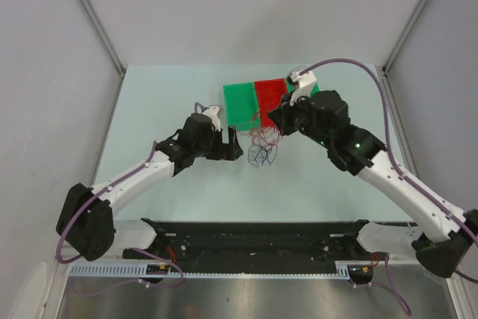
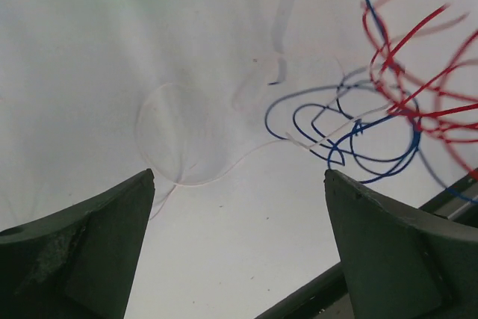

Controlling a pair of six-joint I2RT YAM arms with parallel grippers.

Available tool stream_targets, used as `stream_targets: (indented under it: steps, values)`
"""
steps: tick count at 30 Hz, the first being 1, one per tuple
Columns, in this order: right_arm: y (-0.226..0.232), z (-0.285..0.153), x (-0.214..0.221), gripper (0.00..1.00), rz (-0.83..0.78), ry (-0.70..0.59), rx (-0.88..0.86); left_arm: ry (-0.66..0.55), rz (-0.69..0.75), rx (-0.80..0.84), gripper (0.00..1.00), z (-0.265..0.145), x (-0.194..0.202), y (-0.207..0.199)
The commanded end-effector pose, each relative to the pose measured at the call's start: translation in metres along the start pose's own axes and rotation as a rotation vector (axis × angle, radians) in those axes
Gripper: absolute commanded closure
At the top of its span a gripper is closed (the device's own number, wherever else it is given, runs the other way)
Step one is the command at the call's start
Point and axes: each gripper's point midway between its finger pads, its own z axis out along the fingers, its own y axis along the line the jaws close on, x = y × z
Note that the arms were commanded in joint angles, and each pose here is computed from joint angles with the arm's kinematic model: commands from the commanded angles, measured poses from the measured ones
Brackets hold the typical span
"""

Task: Untangle the cables

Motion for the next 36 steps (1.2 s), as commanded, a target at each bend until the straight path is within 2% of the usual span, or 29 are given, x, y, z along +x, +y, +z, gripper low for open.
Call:
stream_targets:
  steps: [1, 6, 11, 16, 22, 26, 29, 30, 32, 33, 35, 36]
  values:
    - [0.022, -0.043, -0.082, 1.00, -0.039, -0.320, -0.103, -0.069, 0.088, 0.215, 0.00, -0.011, -0.031, -0.048]
    - [0.038, -0.063, -0.104, 1.00, -0.062, -0.413, -0.183, -0.135, 0.195, 0.453, 0.00, -0.036, -0.035, -0.094]
    - [0.036, -0.062, -0.105, 1.00, -0.024, -0.415, -0.171, -0.254, 0.281, 0.624, 0.00, -0.071, -0.042, -0.132]
    - [0.034, -0.064, -0.106, 1.00, 0.014, -0.417, -0.164, -0.325, 0.231, 0.549, 0.00, -0.070, -0.063, -0.129]
    - [0.023, -0.072, -0.123, 1.00, 0.136, -0.490, -0.098, -0.291, 0.198, 0.549, 0.00, -0.053, -0.065, -0.147]
    - [0.015, -0.069, -0.126, 1.00, 0.228, -0.509, -0.055, -0.320, 0.145, 0.588, 0.00, -0.053, -0.076, -0.162]
    - [0.023, -0.067, -0.127, 1.00, 0.256, -0.511, -0.099, -0.332, 0.101, 0.567, 0.09, -0.044, -0.084, -0.165]
    - [0.025, -0.068, -0.130, 1.00, 0.260, -0.521, -0.110, -0.331, 0.078, 0.553, 0.20, -0.040, -0.086, -0.165]
    - [0.022, -0.068, -0.130, 1.00, 0.277, -0.523, -0.101, -0.331, 0.049, 0.519, 0.32, -0.030, -0.088, -0.160]
    - [0.020, -0.068, -0.130, 1.00, 0.283, -0.523, -0.094, -0.330, 0.028, 0.506, 0.45, -0.027, -0.088, -0.159]
    - [0.014, -0.069, -0.128, 1.00, 0.312, -0.516, -0.074, -0.351, 0.002, 0.446, 0.58, -0.019, -0.091, -0.148]
    - [0.012, -0.071, -0.128, 1.00, 0.320, -0.517, -0.071, -0.361, -0.013, 0.428, 0.72, -0.018, -0.093, -0.145]
